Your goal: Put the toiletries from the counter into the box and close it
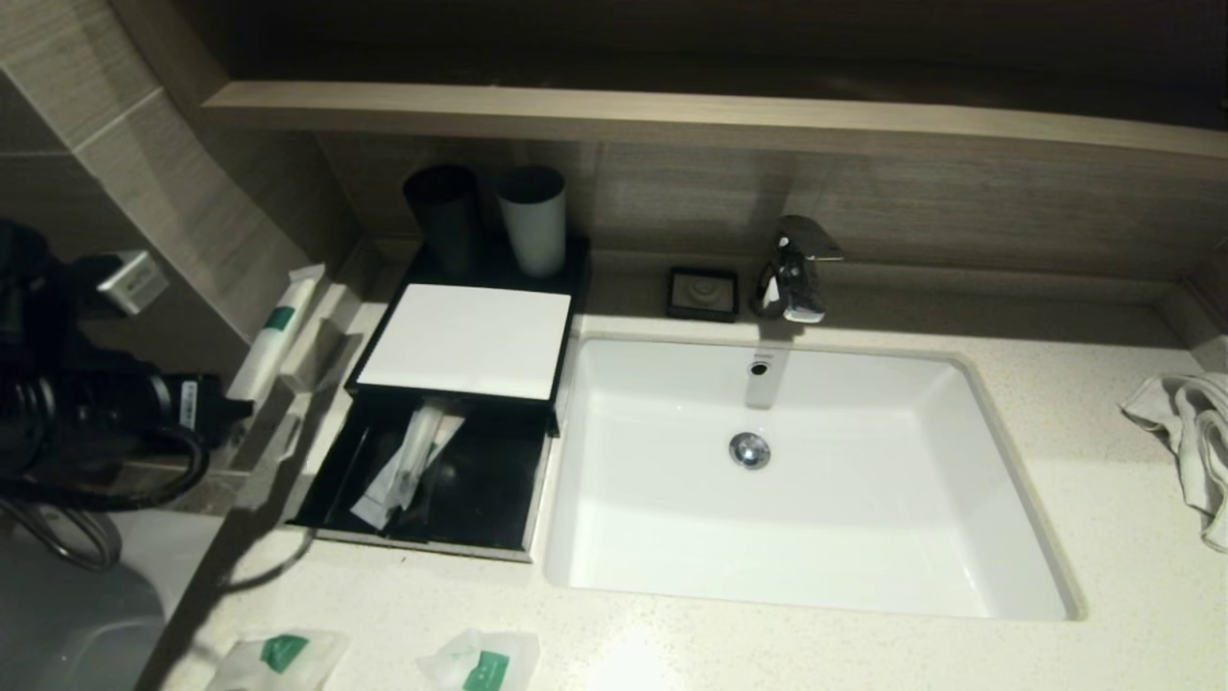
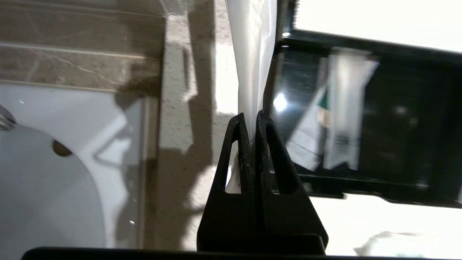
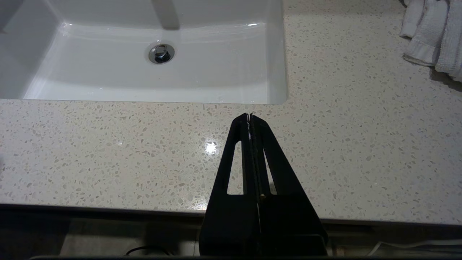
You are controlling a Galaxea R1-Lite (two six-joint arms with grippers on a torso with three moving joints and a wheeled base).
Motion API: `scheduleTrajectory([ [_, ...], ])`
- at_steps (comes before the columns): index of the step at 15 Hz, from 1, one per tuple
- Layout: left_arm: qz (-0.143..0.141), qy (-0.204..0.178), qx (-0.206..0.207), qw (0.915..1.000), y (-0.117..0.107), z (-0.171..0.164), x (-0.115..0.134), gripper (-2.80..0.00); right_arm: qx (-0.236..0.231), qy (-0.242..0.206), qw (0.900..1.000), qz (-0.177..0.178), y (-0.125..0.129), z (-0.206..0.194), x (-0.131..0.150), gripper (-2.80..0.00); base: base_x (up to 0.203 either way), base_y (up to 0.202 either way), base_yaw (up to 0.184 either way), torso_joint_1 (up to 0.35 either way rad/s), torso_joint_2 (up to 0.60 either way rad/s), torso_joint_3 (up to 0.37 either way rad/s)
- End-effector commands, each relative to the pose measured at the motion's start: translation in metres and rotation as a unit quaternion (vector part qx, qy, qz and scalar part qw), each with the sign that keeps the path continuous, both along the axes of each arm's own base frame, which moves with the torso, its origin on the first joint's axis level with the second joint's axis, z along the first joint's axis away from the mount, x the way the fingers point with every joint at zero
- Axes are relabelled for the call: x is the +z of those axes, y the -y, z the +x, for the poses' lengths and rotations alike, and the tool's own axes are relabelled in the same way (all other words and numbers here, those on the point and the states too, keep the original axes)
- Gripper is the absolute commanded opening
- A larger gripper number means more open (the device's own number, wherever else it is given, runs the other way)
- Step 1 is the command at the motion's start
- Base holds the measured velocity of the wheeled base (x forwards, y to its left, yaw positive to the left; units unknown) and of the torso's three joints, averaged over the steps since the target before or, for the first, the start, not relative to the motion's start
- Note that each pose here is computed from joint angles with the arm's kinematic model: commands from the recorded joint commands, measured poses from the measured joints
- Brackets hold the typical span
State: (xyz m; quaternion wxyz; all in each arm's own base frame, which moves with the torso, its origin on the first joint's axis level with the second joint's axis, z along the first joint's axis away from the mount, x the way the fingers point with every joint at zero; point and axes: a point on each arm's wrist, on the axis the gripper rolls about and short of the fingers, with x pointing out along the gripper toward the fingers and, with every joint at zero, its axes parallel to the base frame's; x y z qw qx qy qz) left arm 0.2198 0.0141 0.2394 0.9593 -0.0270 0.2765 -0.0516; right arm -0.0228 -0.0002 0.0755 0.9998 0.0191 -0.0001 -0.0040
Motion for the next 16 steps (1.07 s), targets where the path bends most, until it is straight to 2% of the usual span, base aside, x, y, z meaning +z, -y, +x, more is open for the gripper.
scheduleTrajectory([
  [1,-0.026,-0.004,-0.01,0.9996,0.012,-0.013,0.024,-2.8,0.0,0.0,1.0,0.0,0.0,0.0,0.0,-2.8,0.0,0.0,0.0,0.0,0.0,0.0],
  [3,-0.041,-0.024,-0.027,0.9985,0.023,-0.025,0.034,-2.8,0.0,-0.001,1.0,0.0,0.0,0.0,0.0,-2.8,0.0,0.0,0.0,0.0,0.0,0.0],
  [7,-0.061,-0.092,-0.041,0.993,0.036,-0.042,0.039,-2.8,0.0,0.0,1.0,0.0,0.0,0.0,0.0,-2.8,0.0,0.0,0.0,0.0,0.0,0.0],
  [14,-0.058,-0.17,-0.059,0.9819,0.043,-0.06,0.029,-2.8,0.0,0.0,1.0,0.0,0.0,0.0,0.0,-2.8,0.0,0.0,0.0,0.0,0.0,0.0],
  [16,-0.057,-0.178,-0.066,0.9801,0.045,-0.063,0.026,-2.8,-0.001,0.0,1.0,0.0,0.0,0.0,0.0,-2.8,0.0,0.0,0.0,0.0,0.0,0.0],
])
